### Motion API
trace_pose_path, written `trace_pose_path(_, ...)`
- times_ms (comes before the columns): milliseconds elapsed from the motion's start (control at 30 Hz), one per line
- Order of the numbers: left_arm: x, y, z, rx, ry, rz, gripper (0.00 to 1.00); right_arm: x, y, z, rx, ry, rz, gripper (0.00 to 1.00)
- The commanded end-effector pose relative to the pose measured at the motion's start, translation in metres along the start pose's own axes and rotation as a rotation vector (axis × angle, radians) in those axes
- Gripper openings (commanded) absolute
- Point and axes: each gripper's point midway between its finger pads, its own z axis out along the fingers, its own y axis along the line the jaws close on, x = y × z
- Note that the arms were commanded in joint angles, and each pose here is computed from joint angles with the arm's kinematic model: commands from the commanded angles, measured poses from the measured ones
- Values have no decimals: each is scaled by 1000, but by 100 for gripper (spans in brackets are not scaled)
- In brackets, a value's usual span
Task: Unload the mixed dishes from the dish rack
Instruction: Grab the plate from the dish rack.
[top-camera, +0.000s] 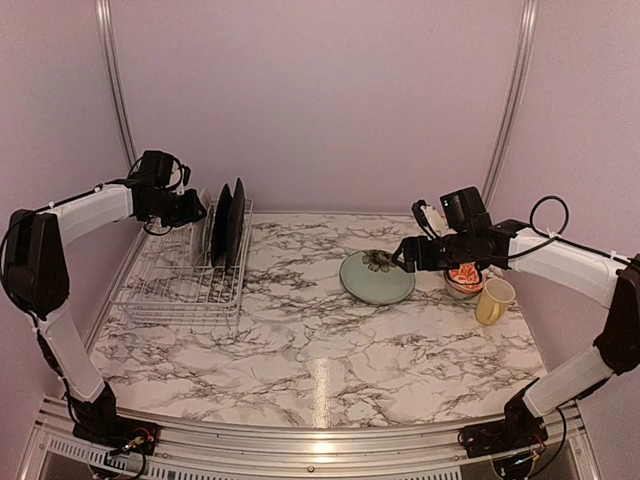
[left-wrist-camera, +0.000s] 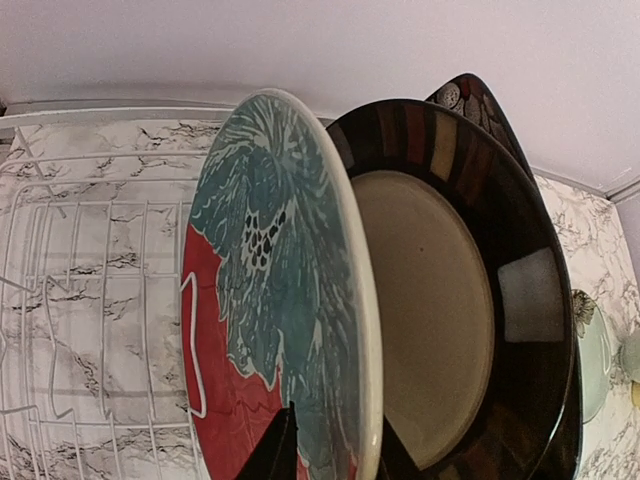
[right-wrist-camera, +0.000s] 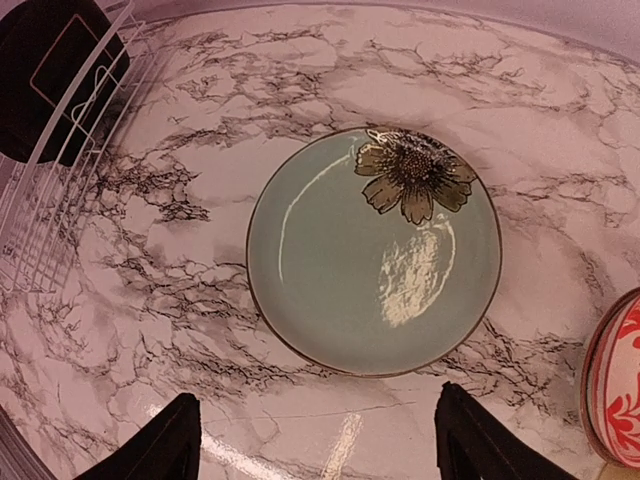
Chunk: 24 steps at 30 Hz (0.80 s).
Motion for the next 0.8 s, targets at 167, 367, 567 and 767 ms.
trace_pose_path(167, 20, 10, 10, -30, 109, 13, 18, 1, 5, -1, -18, 0, 7, 77)
trace_pose_path(367, 8, 4, -5, -17, 64, 40, 6, 2, 6, -1, -24, 1, 12, 77)
trace_pose_path(567, -6, -2, -26, -13, 4, 58, 0, 0, 8, -5, -28, -8, 17, 77)
trace_pose_path(767, -28, -15, -63, 14, -112, 86, 0, -1, 10, -4, -38, -7, 24, 77)
